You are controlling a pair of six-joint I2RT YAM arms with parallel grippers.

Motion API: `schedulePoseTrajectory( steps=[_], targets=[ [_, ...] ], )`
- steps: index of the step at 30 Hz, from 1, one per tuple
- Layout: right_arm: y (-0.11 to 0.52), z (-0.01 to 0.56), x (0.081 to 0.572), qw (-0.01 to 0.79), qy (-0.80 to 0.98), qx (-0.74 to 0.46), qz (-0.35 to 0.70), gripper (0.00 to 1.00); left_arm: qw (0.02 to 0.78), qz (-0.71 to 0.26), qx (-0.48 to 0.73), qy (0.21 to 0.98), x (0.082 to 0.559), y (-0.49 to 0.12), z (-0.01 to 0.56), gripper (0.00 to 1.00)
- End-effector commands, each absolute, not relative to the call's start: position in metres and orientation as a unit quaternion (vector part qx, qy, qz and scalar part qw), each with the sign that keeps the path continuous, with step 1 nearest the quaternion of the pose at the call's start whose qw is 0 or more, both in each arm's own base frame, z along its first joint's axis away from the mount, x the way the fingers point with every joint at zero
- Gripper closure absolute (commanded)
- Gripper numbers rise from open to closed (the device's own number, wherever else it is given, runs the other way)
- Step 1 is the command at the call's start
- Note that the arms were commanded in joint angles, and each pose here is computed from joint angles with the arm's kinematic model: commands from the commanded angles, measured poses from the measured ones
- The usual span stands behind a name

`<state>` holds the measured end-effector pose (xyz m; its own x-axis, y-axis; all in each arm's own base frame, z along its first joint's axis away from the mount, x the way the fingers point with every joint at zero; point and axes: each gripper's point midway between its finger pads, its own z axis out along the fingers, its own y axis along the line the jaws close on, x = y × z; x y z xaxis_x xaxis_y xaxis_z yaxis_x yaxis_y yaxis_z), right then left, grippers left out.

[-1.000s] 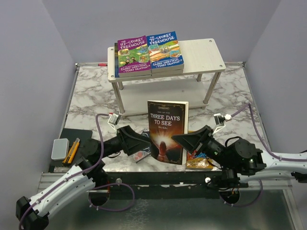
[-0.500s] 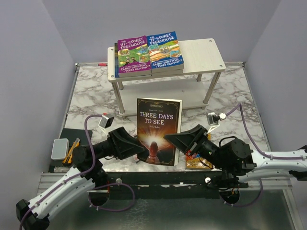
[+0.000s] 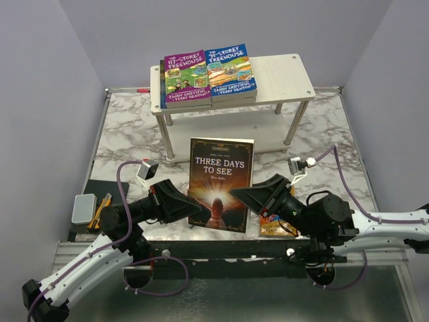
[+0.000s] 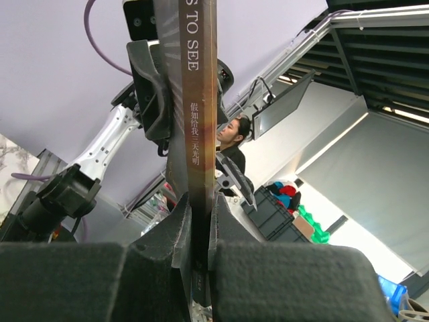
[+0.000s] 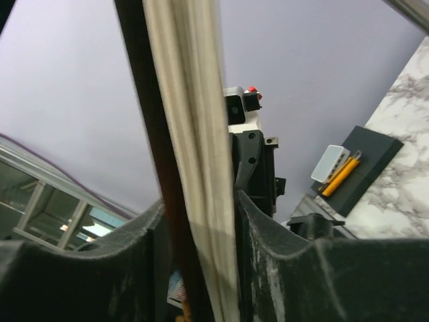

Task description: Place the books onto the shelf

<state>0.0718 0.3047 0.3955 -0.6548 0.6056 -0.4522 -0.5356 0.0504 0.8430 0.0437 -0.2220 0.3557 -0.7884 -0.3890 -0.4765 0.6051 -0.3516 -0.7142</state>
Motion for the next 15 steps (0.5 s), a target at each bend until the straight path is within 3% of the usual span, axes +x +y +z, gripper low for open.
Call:
schedulePoseTrajectory(
  steps=[1, 3, 7, 15],
  targets=[
    [0.307, 0.378, 0.066, 0.397, 0.617, 0.014, 0.679, 0.53, 0.336, -0.814, 0.106, 0.462, 0.048, -0.217, 0.367, 1.0],
    [0.311, 0.369, 0.063, 0.39, 0.632, -0.002, 0.67, 0.48, 0.346, -0.807, 0.091, 0.47, 0.055, -0.218, 0.365, 1.0],
    [0.319, 0.347, 0.056, 0.375, 0.653, -0.022, 0.658, 0.46, 0.376, -0.781, 0.064, 0.495, 0.071, -0.218, 0.363, 1.0],
    [0.329, 0.321, 0.045, 0.355, 0.654, -0.047, 0.667, 0.53, 0.419, -0.691, 0.01, 0.589, 0.106, -0.216, 0.331, 1.0]
  ],
)
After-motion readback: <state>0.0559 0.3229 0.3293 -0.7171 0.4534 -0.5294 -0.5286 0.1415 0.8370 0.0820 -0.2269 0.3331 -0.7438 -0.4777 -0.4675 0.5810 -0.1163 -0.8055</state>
